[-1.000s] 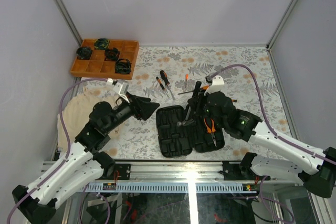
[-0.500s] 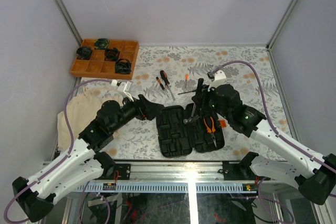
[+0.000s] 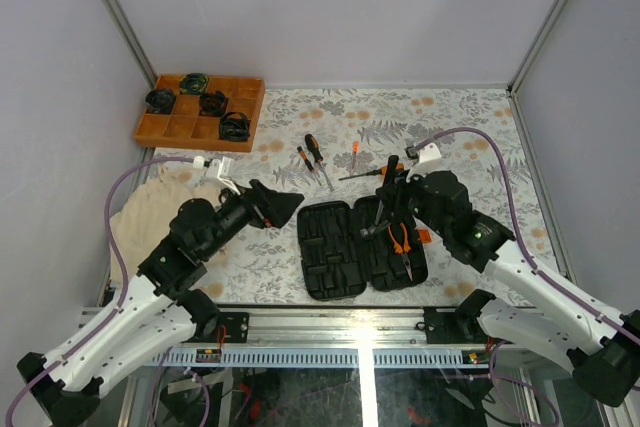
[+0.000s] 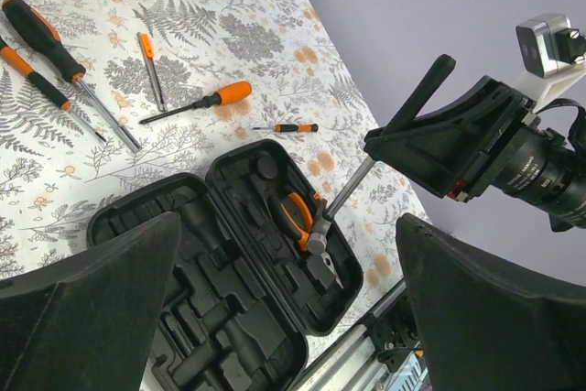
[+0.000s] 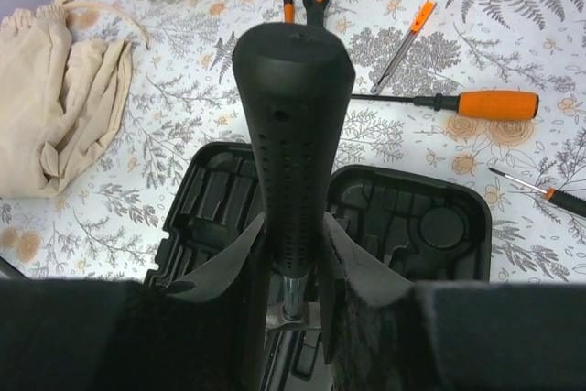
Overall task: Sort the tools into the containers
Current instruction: Pick up the hammer at the center of the board.
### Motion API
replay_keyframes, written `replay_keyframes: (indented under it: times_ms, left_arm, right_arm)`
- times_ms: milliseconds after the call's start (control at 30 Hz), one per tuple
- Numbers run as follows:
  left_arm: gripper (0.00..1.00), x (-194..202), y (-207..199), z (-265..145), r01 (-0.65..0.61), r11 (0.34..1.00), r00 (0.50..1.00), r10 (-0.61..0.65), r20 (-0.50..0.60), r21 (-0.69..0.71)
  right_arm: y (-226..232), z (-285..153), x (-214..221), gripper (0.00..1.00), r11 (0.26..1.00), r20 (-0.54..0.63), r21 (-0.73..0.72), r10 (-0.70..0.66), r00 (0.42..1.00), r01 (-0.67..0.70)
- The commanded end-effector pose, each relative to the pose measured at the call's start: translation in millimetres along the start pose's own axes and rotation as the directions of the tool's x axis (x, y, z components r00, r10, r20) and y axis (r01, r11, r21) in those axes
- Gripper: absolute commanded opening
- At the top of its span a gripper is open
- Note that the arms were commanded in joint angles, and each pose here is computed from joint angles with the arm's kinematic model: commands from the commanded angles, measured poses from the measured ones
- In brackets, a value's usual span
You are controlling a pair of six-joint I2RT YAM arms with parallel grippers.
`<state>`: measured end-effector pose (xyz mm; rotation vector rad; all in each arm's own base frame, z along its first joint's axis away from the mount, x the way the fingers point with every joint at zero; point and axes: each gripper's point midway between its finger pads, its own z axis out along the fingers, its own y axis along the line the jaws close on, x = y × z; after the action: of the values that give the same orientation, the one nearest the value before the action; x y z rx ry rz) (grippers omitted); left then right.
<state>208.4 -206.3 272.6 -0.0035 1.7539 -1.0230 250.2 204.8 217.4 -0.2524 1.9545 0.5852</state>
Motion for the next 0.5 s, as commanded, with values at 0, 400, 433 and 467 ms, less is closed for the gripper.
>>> replay_keyframes:
  times_ms: [0, 400, 433, 467]
  left_arm:
    - [1.0, 5.2, -3.5, 4.7, -0.031, 0.999, 0.999, 0.032, -0.035, 0.025]
    - [0.92, 53.3, -41.2, 14.6, 0.028, 0.971, 0.981, 0.019, -0.191, 0.239]
    - [0.91, 57.1, -45.2, 15.2, 0.025, 0.967, 0.98, 0.026, -0.197, 0.253]
    - [0.91, 61.9, -50.4, 15.1, 0.023, 0.962, 0.977, 0.036, -0.209, 0.272]
  right_arm:
    - [16.7, 0.5, -31.8, 0.0, 0.998, 0.071, -0.061, 0.008, 0.997, -0.004]
    - [61.2, -14.1, -41.5, 0.0, 0.952, 0.098, -0.307, 0.048, 0.994, -0.016]
    - [69.8, -16.6, -44.0, 0.0, 0.937, 0.095, -0.349, 0.05, 0.994, -0.014]
    - [81.2, -20.8, -45.9, 0.0, 0.914, 0.086, -0.406, 0.051, 0.995, -0.011]
